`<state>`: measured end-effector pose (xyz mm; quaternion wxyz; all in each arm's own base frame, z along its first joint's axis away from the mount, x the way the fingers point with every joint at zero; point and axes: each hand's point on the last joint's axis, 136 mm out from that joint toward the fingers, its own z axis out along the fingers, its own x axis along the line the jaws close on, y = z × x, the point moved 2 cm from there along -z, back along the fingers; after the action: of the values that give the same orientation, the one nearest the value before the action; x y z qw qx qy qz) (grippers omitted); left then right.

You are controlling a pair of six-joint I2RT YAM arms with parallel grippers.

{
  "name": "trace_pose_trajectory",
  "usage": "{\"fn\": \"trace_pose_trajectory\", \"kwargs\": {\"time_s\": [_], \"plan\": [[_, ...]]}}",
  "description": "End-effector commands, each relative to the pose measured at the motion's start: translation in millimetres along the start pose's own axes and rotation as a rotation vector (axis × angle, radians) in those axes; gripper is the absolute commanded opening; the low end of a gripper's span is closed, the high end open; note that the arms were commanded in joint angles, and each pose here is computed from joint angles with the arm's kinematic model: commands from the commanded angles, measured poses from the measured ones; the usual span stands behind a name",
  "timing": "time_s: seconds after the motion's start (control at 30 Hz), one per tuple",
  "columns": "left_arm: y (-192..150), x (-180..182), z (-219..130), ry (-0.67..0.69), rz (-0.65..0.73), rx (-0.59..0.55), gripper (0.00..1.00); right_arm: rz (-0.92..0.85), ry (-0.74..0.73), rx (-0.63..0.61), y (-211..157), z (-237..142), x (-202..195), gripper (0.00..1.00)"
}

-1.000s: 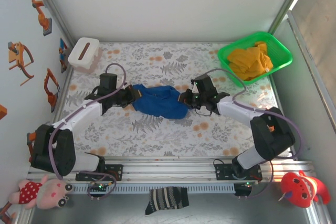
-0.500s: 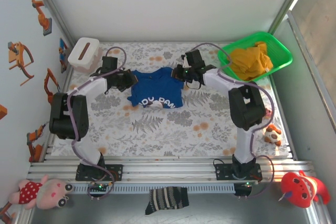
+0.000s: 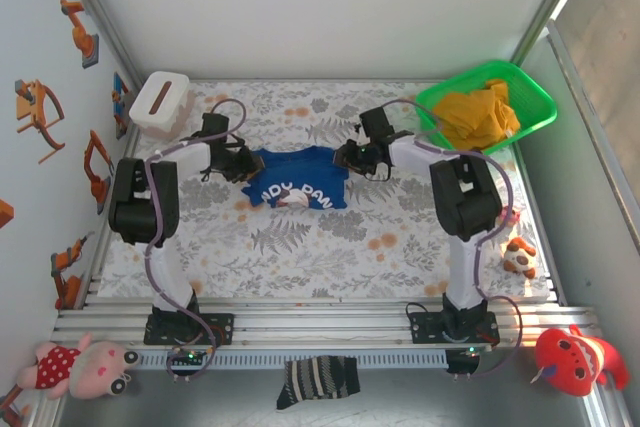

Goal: Fold the inside-out t-shirt

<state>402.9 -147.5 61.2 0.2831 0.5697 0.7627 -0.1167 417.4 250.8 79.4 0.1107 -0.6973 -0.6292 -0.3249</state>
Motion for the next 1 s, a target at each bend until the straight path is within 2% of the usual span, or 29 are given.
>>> {"fn": "trace_pose_trajectory", "kwargs": {"time_s": [0.0, 0.03, 0.07, 0.17, 0.37, 0.47, 0.57, 0.7, 0.83, 0.97], "plan": [[9.9, -19.3, -50.9, -0.01, 0.032, -0.096, 0.45, -0.072, 0.031, -0.115, 15.2, -57.1, 30.0, 0.36], [12.1, -26.7, -61.3, -0.024, 0.035, -0.118, 0.51, -0.079, 0.039, -0.128, 15.8, -67.1, 35.5, 0.37], [12.5, -35.2, -70.3, -0.046, 0.036, -0.132, 0.54, -0.084, 0.05, -0.137, 16.2, -74.4, 39.6, 0.36], [9.3, -62.7, -82.8, -0.108, 0.049, -0.15, 0.55, -0.079, 0.104, -0.136, 12.8, -79.5, 55.3, 0.35], [-19.5, -95.7, -49.0, -0.125, 0.105, -0.053, 0.56, -0.041, 0.151, -0.08, -11.0, -37.7, 71.4, 0.28], [-41.6, -81.2, -24.6, -0.066, 0.103, 0.005, 0.56, 0.003, 0.146, -0.05, -27.9, -10.7, 59.7, 0.26], [-68.3, -52.9, -8.2, 0.003, 0.09, 0.047, 0.55, 0.086, 0.114, -0.008, -52.3, 10.3, 31.1, 0.22], [-102.4, -16.9, 9.2, 0.046, 0.049, 0.1, 0.55, 0.199, 0.109, 0.001, -80.9, 20.5, 3.0, 0.21], [-114.9, 2.1, 16.9, 0.082, 0.041, 0.121, 0.56, 0.213, 0.124, 0.012, -90.6, 20.1, 6.3, 0.2], [-103.9, -7.9, -1.1, 0.076, 0.083, 0.077, 0.58, 0.149, 0.157, -0.011, -77.9, -5.4, 31.5, 0.22]]}}
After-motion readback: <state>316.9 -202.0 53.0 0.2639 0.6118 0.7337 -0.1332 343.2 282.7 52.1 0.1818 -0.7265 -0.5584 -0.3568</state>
